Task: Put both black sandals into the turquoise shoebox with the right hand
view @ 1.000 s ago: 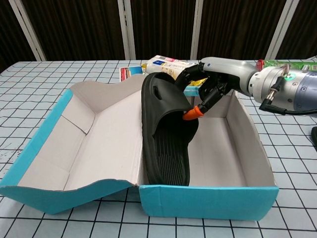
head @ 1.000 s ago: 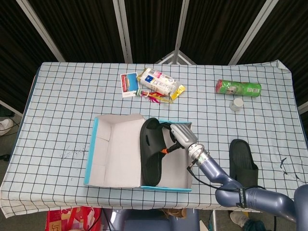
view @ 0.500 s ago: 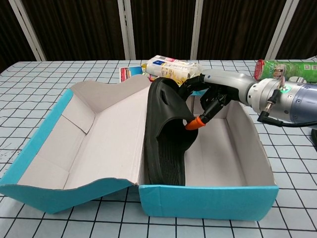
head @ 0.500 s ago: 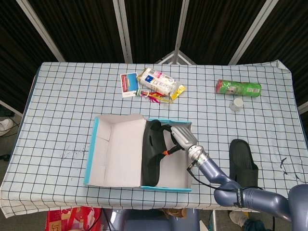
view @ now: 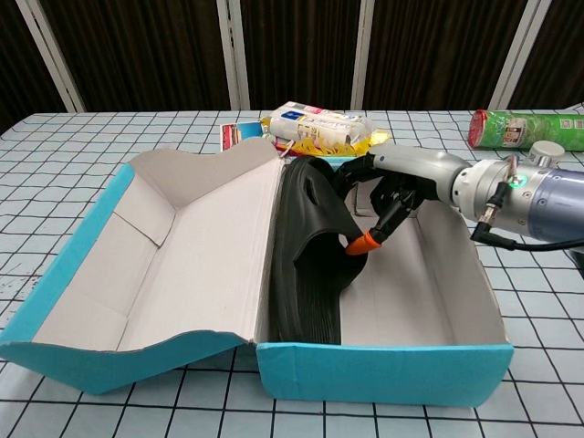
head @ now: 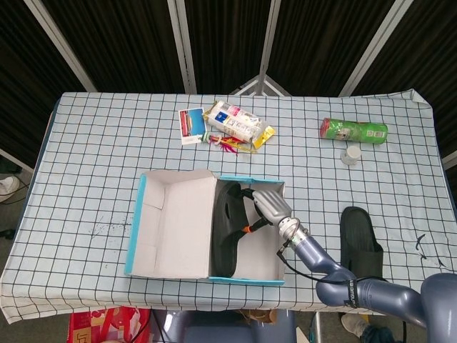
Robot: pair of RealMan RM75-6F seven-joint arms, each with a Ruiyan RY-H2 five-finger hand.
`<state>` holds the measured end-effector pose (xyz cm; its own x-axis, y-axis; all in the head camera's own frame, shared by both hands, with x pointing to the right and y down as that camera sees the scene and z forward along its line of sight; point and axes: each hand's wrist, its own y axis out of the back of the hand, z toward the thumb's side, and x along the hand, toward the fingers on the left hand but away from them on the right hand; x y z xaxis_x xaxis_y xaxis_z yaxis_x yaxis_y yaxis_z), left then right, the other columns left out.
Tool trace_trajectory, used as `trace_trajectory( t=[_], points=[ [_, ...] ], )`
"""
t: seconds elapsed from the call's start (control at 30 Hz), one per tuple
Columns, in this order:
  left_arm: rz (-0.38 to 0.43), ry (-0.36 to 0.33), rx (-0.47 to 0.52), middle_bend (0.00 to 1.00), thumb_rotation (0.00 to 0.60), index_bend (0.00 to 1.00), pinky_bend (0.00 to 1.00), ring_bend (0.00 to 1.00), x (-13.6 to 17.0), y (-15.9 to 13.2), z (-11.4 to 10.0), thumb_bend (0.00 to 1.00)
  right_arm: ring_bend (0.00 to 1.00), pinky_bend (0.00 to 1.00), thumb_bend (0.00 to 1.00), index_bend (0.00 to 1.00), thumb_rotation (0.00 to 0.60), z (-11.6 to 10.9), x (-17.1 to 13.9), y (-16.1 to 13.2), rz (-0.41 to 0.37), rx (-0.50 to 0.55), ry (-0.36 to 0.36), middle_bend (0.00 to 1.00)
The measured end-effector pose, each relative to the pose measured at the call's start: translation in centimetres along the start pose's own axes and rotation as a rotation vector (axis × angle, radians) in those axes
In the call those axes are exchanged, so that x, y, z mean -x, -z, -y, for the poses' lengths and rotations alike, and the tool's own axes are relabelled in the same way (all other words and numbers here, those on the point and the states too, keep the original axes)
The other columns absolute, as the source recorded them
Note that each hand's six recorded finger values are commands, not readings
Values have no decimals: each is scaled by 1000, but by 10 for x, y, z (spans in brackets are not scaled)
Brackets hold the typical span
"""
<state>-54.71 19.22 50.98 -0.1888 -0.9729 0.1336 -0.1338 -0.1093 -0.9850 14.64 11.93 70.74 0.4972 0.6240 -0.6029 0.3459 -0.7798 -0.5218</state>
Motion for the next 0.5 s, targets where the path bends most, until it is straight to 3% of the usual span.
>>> trace_trajectory(
  t=[0.5],
  points=[
    [-3,-6,4,57,600,152,131,32,-1,2,-1,373,734,528,561,766,600,16,10,0,8,-9,-3,650]
  ],
)
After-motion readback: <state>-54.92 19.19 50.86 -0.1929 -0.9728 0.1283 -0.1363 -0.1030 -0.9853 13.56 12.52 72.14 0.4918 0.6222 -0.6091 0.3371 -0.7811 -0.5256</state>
